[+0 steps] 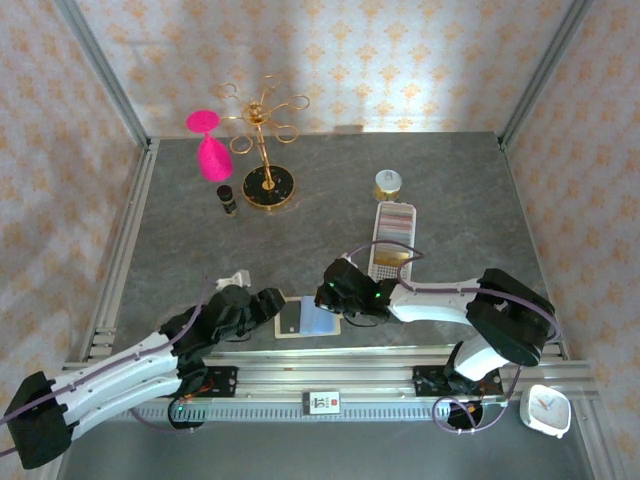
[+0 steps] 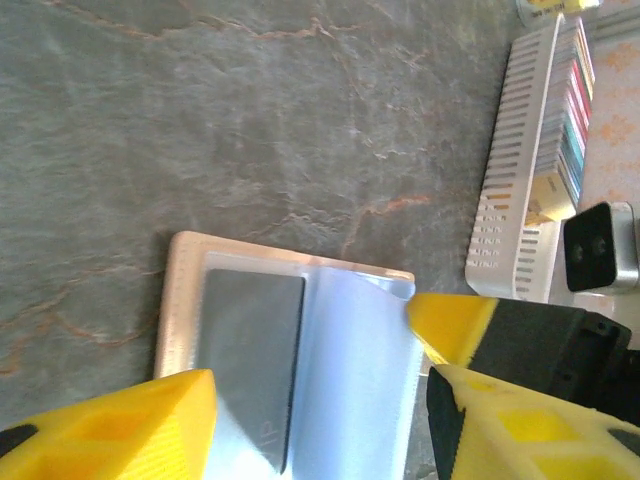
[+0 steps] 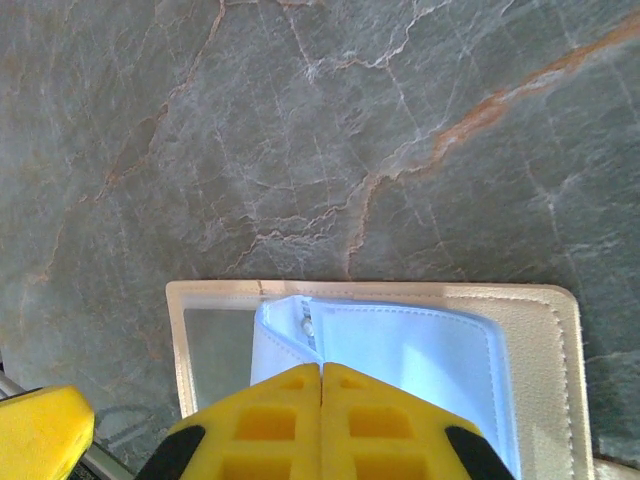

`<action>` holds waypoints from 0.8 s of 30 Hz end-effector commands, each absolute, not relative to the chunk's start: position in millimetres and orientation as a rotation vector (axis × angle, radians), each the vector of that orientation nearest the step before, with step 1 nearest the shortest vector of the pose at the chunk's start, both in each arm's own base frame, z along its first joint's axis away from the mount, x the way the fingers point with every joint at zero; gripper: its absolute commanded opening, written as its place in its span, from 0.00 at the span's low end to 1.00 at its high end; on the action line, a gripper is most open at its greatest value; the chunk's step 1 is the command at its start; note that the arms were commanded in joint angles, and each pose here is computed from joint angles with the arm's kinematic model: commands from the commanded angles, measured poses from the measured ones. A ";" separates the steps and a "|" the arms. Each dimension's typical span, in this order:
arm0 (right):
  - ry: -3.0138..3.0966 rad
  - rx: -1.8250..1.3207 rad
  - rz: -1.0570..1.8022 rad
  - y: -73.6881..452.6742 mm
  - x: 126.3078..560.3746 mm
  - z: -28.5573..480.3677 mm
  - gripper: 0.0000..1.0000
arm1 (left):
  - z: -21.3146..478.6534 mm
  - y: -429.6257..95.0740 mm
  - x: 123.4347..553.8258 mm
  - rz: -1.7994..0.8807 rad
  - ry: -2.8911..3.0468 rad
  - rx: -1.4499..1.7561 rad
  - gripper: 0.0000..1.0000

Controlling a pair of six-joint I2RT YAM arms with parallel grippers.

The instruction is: Put the credit cards into the card holder

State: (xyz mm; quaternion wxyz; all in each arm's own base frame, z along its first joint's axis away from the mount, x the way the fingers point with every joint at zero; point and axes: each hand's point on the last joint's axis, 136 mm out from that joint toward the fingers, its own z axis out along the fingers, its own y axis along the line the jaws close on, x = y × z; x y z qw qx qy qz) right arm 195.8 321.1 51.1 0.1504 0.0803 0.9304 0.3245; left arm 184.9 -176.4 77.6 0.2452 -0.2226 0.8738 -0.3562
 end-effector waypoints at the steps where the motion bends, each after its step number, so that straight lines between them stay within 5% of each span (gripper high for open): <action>1: 2.657 0.240 0.920 314.9 197.8 47.9 0.00 | 91.3 -202.5 188.5 -1.035 2.412 -0.474 0.59; 16: 2.635 0.257 0.961 318.9 199.8 53.1 0.00 | 51.1 -242.6 175.6 -0.992 2.596 -0.328 0.56; 24: 2.626 0.267 0.952 315.2 200.2 54.3 0.02 | 34.3 -234.1 170.5 -0.943 2.634 -0.361 0.42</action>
